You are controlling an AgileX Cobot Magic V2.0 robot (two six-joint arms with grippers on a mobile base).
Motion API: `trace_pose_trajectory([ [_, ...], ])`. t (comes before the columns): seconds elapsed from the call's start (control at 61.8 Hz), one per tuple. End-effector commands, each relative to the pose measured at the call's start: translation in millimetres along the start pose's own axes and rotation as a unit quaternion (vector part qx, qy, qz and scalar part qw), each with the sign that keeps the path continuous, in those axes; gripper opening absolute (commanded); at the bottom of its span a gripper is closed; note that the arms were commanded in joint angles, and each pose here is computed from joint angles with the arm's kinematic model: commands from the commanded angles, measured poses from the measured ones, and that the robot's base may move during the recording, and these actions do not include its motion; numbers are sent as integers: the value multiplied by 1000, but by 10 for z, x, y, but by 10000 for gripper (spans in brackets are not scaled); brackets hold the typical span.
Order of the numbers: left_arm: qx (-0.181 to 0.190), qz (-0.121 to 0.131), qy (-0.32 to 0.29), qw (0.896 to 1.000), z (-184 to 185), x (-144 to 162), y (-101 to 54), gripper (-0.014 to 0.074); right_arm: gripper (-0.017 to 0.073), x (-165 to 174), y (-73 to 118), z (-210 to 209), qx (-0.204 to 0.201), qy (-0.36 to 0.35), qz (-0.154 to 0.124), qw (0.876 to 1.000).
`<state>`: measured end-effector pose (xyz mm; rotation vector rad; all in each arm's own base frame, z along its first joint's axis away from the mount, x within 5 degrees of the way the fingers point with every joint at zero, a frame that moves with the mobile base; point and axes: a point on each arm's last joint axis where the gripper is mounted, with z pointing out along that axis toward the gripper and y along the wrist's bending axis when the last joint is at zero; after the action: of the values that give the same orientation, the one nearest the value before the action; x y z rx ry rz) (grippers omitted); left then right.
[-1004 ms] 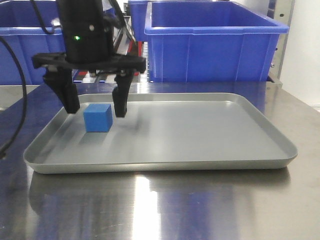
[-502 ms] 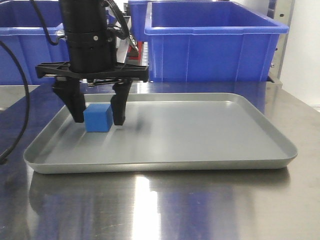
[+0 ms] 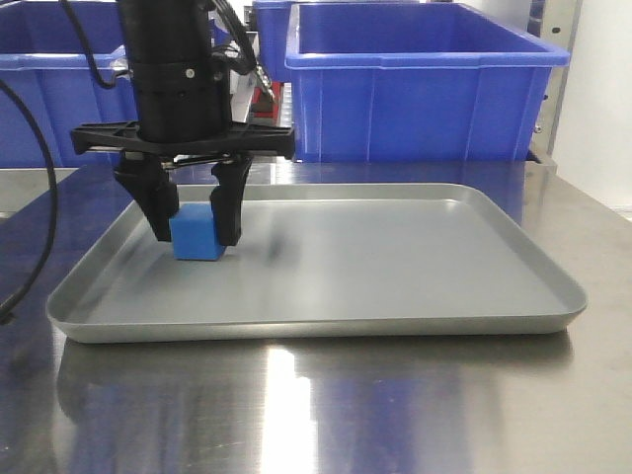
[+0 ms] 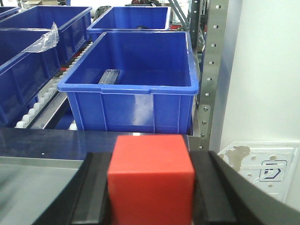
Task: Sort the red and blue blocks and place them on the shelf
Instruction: 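Close the left gripper on the blue cube and lift it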
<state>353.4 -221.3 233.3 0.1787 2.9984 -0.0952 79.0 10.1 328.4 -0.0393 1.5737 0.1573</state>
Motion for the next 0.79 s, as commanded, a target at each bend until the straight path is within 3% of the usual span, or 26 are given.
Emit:
trace_pose_trajectory([
  [0.0, 30, 21, -69, 997, -542, 10, 32, 125, 50, -161, 4, -16, 1, -54, -4, 999],
  [0.243, 81, 108, -129, 982, -1111, 117, 229, 125, 50, -161, 4, -16, 1, -54, -4, 999],
  [0.421, 123, 164, -191, 960, -1345, 256, 449, 125, 50, -161, 4, -16, 1, -54, -4, 999],
  [0.502, 125, 161, -226, 952, -1366, 346, 606, 125, 50, -161, 4, -16, 1, -54, -4, 999],
  [0.632, 112, 121, -301, 939, -1339, 496, 853, 125, 50, -161, 4, -16, 1, -54, -4, 999],
  [0.777, 90, 75, -426, 897, -1393, 787, 1111, 125, 50, -161, 4, -16, 1, -54, -4, 999],
])
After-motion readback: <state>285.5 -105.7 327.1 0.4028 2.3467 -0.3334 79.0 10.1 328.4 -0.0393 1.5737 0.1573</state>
